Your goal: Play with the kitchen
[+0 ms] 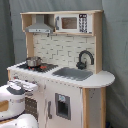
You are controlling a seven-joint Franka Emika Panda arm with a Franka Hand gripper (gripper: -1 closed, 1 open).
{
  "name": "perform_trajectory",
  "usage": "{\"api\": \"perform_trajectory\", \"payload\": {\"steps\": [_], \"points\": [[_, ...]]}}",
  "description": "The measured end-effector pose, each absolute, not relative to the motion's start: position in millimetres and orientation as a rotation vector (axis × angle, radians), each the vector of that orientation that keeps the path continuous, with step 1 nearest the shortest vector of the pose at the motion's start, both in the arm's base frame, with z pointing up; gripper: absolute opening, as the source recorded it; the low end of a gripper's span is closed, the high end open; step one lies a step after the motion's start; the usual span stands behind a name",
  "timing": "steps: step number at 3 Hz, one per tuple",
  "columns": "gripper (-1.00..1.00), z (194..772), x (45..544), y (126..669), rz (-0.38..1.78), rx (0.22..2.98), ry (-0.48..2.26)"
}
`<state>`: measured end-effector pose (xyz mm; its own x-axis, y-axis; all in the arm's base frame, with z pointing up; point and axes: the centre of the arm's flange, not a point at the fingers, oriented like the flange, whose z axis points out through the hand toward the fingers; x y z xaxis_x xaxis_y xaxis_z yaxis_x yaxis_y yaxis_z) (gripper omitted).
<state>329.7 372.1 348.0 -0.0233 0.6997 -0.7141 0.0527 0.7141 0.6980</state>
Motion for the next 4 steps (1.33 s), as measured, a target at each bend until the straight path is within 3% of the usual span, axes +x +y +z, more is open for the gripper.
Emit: {"api": "perform_trajectory", "payload": {"steps": [1,4], "points": [[1.0,343,345,361,0.584,0.611,1.544],[1.0,385,279,381,0.699,0.617,1.501]]}}
